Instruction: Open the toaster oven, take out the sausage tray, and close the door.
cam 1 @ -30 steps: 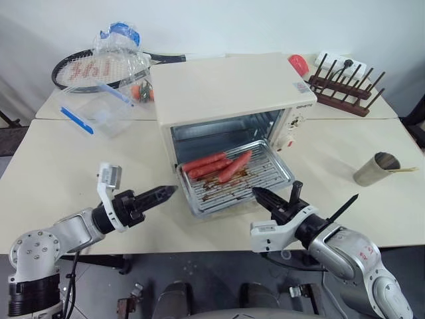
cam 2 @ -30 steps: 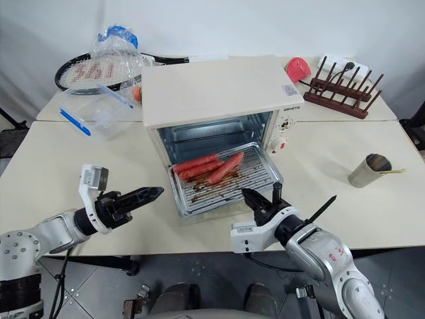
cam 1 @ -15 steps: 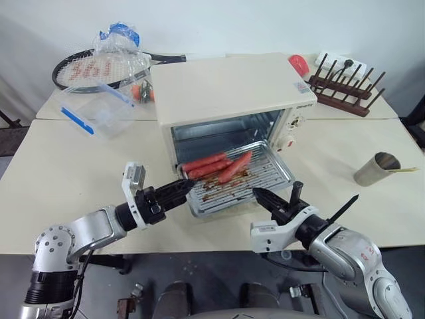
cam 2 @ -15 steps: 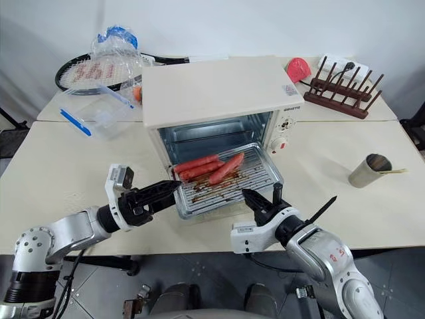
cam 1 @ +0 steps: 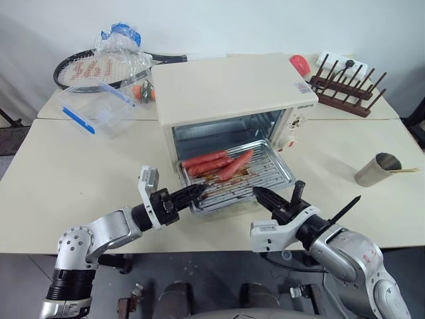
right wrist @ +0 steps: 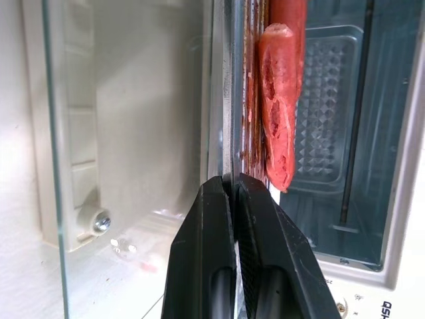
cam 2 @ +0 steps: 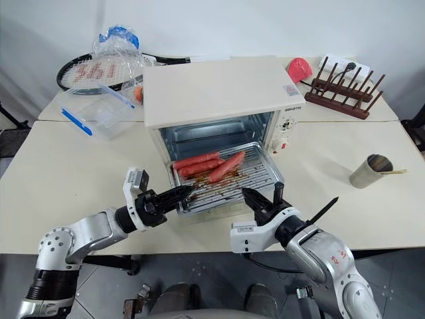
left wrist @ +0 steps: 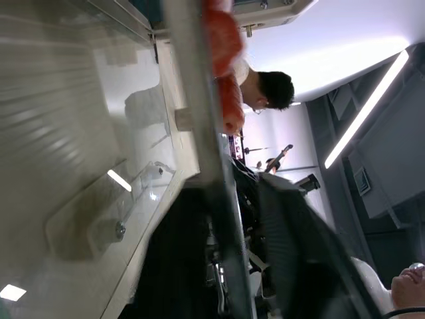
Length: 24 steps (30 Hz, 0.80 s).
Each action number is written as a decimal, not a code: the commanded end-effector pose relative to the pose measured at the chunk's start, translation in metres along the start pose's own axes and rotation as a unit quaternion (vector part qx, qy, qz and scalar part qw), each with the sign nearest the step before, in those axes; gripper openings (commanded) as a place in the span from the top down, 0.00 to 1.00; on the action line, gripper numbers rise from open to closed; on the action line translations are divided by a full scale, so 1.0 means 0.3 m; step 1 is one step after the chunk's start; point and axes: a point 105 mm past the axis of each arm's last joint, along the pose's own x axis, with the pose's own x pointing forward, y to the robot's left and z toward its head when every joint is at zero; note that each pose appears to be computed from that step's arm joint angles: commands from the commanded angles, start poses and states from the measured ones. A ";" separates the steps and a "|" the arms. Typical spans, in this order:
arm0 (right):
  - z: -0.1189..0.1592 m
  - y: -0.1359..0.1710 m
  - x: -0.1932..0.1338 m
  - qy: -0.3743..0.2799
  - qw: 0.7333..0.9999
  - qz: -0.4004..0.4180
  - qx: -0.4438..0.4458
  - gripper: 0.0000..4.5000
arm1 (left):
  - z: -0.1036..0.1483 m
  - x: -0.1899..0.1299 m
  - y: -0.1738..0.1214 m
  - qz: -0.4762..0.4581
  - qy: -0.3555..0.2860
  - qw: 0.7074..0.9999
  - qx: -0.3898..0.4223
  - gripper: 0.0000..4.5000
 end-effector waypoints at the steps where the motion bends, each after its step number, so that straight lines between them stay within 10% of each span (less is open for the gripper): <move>1: 0.026 -0.054 -0.025 -0.014 0.999 -0.036 -0.007 1.00 | 0.021 -0.005 -0.020 -0.014 -0.013 1.000 -0.003 0.99; 8: 0.071 -0.037 -0.034 -0.055 0.998 -0.020 0.003 1.00 | 0.028 0.001 -0.008 -0.006 -0.020 1.000 -0.012 1.00; 22: 0.120 -0.026 -0.080 -0.202 0.977 0.043 0.045 0.01 | 0.005 -0.017 0.003 0.012 0.003 1.000 -0.009 1.00; 24: 0.099 -0.004 -0.114 -0.223 0.966 0.099 0.085 0.01 | 0.003 -0.045 0.001 0.014 0.012 1.000 -0.001 1.00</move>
